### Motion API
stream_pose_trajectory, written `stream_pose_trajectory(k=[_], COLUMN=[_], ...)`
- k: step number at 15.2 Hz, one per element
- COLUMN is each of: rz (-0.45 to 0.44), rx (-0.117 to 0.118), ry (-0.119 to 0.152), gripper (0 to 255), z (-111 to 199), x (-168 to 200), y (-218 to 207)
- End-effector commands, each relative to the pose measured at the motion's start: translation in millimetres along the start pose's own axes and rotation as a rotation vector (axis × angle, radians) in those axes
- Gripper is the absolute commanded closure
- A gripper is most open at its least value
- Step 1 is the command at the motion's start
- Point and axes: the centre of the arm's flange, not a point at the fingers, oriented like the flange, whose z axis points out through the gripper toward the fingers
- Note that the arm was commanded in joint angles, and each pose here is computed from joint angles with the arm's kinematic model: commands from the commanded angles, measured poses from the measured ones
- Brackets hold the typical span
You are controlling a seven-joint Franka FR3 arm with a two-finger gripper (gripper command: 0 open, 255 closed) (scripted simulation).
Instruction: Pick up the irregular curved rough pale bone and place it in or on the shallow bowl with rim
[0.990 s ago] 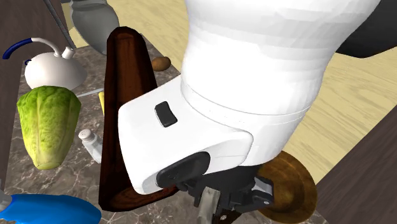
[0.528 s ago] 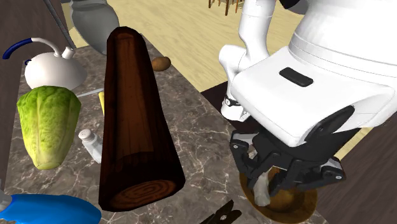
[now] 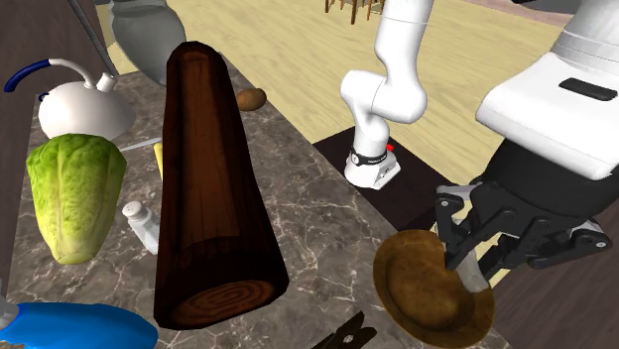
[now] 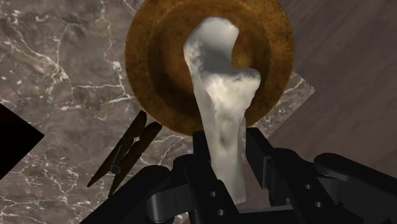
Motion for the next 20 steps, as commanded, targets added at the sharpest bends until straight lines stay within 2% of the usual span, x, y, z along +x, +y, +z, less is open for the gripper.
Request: stream_pose_trajectory(k=[1, 14, 20], rz=[0.001, 0.001, 0.001], rx=[0.0, 0.0, 0.0], ry=[0.0, 0.0, 0.0], gripper=[255, 255, 255], z=[9, 76, 76], x=[-4, -14, -14], y=[-2, -4, -4])
